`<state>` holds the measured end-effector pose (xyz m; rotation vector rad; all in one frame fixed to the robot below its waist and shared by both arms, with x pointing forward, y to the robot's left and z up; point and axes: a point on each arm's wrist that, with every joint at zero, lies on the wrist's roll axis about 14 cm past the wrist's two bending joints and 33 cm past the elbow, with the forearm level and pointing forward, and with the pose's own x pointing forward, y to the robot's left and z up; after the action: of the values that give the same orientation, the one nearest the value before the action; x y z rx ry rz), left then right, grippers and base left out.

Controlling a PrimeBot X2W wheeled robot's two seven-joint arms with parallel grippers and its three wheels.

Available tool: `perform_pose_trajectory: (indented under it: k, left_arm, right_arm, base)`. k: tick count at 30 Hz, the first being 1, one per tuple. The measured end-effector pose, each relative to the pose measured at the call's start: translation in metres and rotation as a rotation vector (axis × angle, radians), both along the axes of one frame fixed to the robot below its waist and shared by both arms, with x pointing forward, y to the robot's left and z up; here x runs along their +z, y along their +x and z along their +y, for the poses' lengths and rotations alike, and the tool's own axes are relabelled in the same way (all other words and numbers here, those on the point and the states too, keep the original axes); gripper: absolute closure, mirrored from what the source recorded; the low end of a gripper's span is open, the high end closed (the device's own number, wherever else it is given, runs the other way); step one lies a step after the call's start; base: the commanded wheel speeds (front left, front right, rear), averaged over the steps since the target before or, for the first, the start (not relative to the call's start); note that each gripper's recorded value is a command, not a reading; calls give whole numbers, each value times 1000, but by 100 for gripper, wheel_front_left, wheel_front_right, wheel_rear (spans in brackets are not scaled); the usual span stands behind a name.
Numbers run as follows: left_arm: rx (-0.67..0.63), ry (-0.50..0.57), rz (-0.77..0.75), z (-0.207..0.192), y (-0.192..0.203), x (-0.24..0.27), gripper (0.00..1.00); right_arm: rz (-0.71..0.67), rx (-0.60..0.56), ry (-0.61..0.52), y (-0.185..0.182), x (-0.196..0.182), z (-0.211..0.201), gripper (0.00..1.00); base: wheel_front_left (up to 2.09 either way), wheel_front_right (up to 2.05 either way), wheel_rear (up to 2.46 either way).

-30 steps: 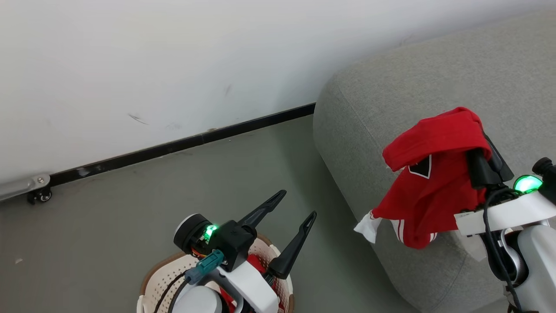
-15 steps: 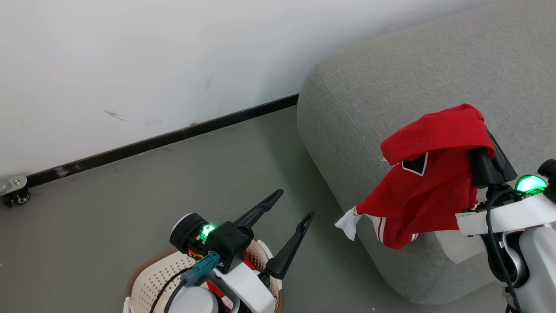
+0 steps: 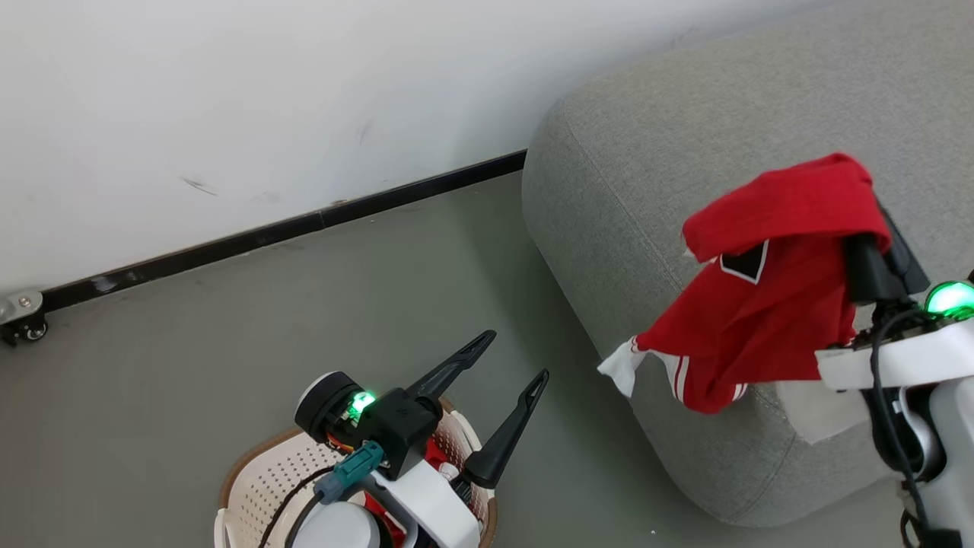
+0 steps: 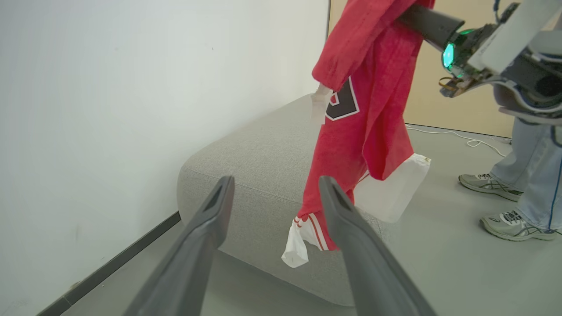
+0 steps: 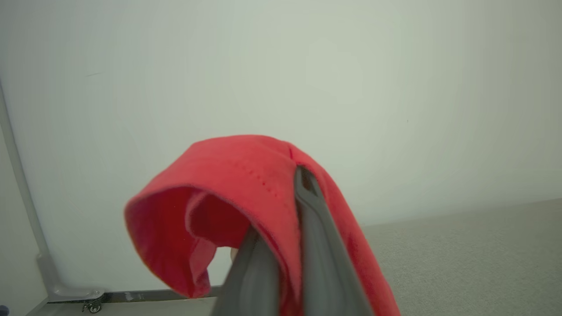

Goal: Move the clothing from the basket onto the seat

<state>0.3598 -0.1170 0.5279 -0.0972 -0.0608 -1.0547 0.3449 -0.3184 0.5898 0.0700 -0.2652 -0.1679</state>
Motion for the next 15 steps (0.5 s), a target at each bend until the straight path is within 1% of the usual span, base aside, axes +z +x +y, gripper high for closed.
perform_pose_trajectory:
  k: [5, 15]
  left_arm:
    - [3, 1, 2, 2, 2, -2, 0]
    - [7, 22, 17, 8, 8, -10, 0]
  right_arm:
    - [-25, -10, -26, 5, 13, -8, 100]
    - [-88, -57, -120, 18, 53, -36, 100]
  base:
    - [0, 0, 0]
    - [0, 0, 0]
